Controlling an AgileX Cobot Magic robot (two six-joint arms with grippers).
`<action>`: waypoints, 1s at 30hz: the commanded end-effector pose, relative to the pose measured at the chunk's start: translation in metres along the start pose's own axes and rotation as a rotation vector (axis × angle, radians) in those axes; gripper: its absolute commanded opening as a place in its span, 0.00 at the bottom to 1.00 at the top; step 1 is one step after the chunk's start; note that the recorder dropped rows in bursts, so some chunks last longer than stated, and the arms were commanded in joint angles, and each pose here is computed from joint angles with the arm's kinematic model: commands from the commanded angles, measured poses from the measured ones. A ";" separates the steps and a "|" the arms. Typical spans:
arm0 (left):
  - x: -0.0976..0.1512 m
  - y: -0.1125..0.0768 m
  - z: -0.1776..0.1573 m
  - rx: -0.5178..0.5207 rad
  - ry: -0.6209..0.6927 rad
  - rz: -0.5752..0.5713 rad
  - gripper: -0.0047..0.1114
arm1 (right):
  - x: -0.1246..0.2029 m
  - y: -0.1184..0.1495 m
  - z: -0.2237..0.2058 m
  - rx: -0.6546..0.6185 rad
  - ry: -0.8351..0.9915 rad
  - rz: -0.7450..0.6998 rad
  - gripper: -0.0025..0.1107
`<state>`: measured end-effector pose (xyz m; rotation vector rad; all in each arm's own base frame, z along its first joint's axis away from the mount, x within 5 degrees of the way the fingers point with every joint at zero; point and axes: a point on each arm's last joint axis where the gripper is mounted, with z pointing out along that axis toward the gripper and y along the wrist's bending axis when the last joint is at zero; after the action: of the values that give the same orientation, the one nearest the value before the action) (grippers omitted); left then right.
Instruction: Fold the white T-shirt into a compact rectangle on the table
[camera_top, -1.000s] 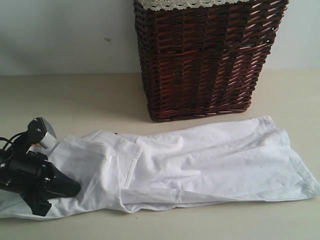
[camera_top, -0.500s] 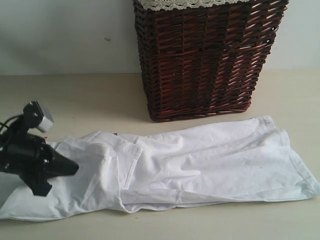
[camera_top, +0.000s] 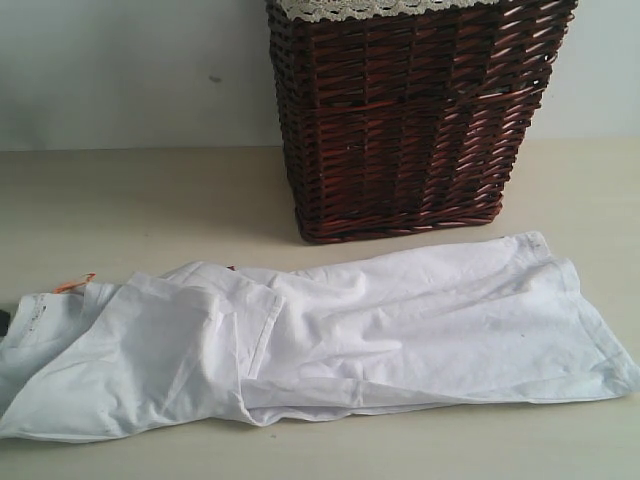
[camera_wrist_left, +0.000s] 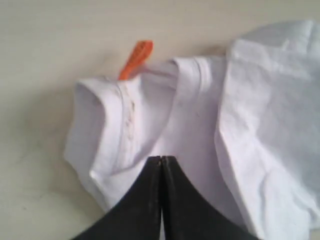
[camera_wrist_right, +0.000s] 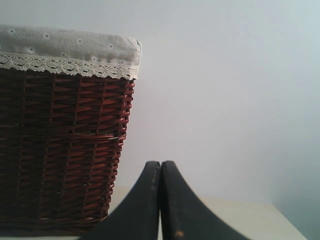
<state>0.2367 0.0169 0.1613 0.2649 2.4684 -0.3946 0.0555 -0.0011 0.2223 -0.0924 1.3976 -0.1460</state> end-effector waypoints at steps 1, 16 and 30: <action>0.014 -0.009 0.004 0.110 0.054 -0.022 0.04 | 0.001 0.000 -0.001 0.006 -0.008 0.001 0.02; 0.015 -0.008 0.007 0.108 0.054 -0.030 0.84 | 0.001 0.000 -0.001 0.006 -0.008 0.001 0.02; 0.019 0.010 0.031 0.056 0.071 -0.060 0.84 | 0.001 0.000 -0.001 0.006 -0.008 0.001 0.02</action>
<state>0.2368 0.0160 0.1232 0.2920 2.5671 -0.4859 0.0555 -0.0011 0.2223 -0.0924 1.3976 -0.1460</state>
